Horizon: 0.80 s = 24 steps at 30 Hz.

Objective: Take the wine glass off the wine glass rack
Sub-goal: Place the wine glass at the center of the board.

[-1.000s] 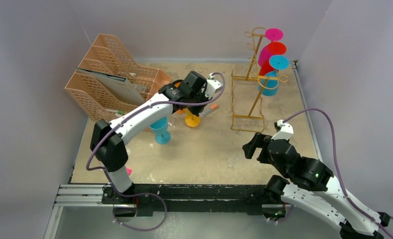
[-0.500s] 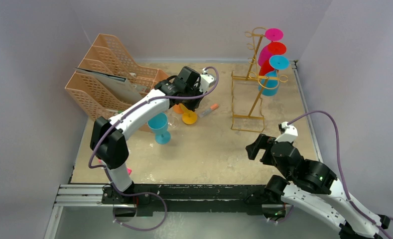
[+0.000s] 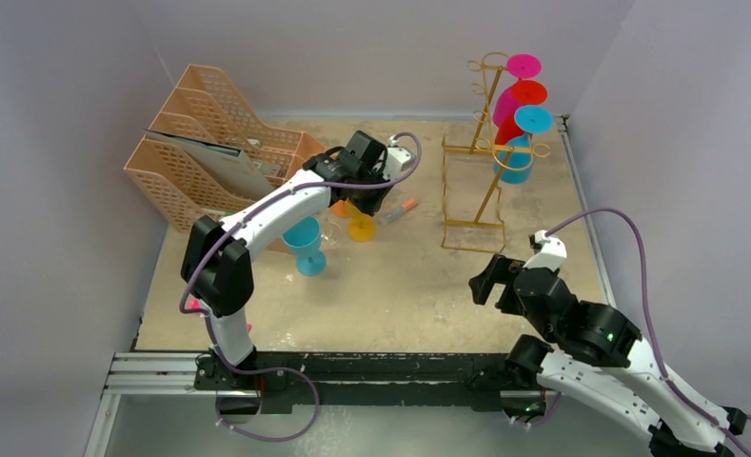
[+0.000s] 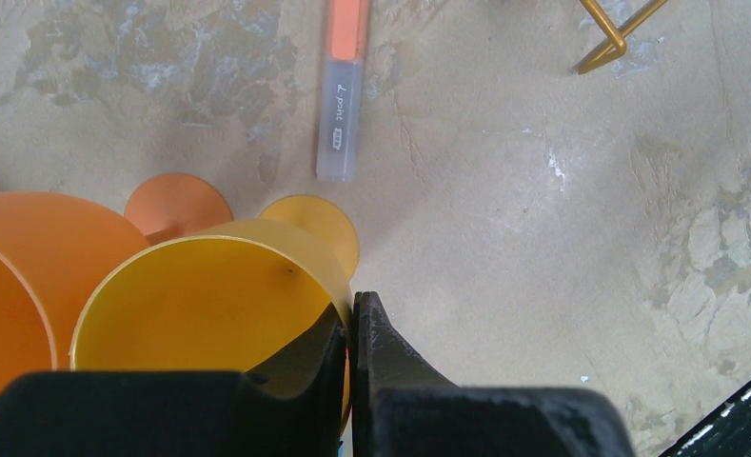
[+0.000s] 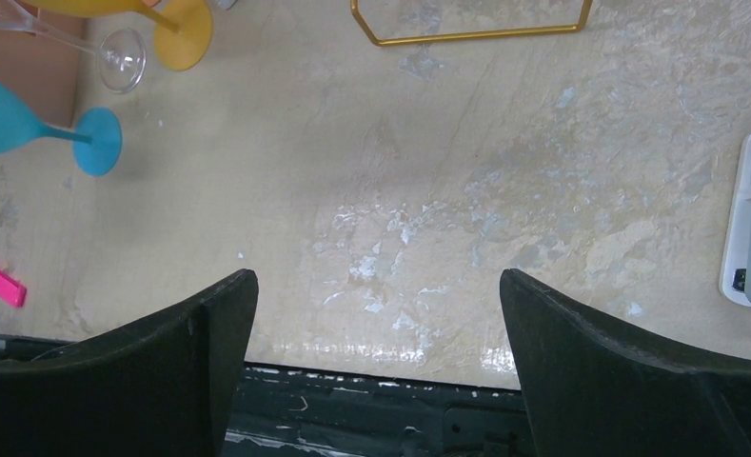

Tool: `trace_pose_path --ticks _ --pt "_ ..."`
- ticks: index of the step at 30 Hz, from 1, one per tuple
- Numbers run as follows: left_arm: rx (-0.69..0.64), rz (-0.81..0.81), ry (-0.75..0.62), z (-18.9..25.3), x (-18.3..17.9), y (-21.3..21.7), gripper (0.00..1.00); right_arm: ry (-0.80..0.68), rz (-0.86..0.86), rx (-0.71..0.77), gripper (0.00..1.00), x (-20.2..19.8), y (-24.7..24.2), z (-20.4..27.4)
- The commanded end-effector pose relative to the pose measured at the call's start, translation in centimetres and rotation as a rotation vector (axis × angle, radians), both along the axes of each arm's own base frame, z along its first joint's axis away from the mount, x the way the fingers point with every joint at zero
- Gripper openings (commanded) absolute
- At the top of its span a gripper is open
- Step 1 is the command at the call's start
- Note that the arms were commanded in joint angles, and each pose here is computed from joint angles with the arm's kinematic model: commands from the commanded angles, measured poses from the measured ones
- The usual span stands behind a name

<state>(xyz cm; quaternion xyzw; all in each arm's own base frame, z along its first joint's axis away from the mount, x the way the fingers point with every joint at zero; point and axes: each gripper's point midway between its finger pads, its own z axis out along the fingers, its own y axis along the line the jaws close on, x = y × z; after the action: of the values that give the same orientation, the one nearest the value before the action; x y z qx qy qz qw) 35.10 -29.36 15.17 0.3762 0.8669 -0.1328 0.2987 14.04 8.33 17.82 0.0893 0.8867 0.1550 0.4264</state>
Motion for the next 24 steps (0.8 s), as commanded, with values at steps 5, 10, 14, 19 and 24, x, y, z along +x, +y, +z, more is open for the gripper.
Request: trace_pose_path --ticks 5,10,14,19,24 --pt "-0.011 0.011 -0.063 1.7 1.1 0.0 0.00 -0.028 -0.030 0.008 0.99 0.3 -0.5 1.3" --pt "0.006 0.023 -0.063 1.8 1.2 0.4 0.00 -0.029 -0.032 0.010 0.99 0.3 -0.5 1.4" --pt "0.013 0.024 -0.057 2.0 1.2 0.5 0.00 -0.034 -0.023 0.003 0.99 0.4 -0.4 1.6" --pt "0.006 0.011 -0.038 2.1 0.8 0.3 0.06 -0.044 -0.020 -0.012 0.99 0.5 -0.6 2.4" --pt "-0.009 0.011 -0.030 2.9 0.6 0.0 0.12 -0.044 -0.019 -0.026 0.99 0.4 -0.8 2.6"
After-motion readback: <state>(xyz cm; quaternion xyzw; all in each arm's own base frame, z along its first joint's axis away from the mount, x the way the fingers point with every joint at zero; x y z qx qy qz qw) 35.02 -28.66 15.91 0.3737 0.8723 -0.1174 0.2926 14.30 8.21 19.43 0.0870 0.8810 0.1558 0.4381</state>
